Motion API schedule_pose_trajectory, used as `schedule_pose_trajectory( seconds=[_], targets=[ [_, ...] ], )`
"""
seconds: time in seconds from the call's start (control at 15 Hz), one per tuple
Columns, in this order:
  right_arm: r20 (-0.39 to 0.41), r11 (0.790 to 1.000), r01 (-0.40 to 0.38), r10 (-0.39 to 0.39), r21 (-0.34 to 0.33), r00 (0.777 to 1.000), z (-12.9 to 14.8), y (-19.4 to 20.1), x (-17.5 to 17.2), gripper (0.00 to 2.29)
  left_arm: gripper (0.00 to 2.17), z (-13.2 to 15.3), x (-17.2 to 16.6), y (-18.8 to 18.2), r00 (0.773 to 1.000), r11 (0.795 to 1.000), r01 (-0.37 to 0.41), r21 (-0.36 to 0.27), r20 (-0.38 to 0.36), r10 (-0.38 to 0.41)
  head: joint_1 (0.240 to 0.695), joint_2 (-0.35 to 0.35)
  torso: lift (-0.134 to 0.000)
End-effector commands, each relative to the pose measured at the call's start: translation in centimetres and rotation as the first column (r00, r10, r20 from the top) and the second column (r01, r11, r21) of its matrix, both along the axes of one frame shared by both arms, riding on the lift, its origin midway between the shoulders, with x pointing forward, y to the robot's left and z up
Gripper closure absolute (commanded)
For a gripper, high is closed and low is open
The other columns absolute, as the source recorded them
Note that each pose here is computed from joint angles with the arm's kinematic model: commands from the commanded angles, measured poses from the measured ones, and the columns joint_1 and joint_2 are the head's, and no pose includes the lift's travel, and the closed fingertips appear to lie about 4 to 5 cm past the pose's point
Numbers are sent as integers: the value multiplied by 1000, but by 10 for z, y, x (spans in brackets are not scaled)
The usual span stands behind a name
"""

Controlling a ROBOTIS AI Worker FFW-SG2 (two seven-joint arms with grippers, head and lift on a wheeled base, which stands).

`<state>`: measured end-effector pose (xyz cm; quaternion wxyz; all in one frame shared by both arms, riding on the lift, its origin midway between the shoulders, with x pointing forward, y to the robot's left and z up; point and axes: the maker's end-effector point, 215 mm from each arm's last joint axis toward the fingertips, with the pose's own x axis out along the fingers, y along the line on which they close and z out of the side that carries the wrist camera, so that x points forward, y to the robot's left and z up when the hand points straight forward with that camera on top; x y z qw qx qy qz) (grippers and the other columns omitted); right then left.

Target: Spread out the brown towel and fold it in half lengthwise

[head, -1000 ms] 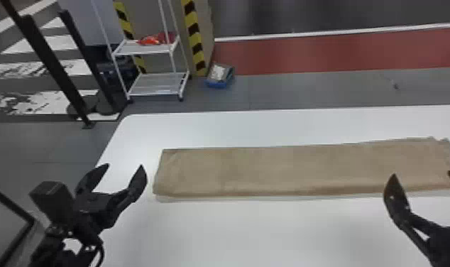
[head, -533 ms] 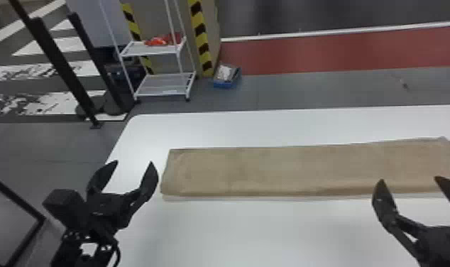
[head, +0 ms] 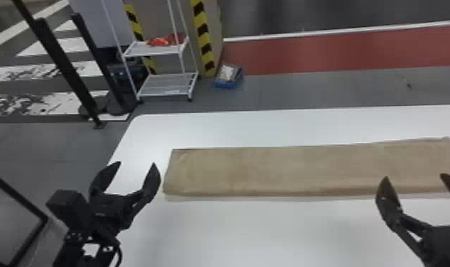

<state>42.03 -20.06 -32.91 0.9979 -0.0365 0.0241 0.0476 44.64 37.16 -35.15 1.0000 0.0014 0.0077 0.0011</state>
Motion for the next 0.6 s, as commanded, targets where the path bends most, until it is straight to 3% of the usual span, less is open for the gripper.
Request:
schedule_pose_trajectory(
  seconds=[0.0,0.53],
  targets=[
    [5,1000,2,-2,4,1000,1,0,1,151,90,-1,0,1,1000,1000,-2,3,-2,2,695,219,-125],
    [1,1000,5,-5,13,1000,0,-2,1,151,93,-7,0,-1,1000,1000,4,0,-13,-4,695,218,-125]
  ],
)
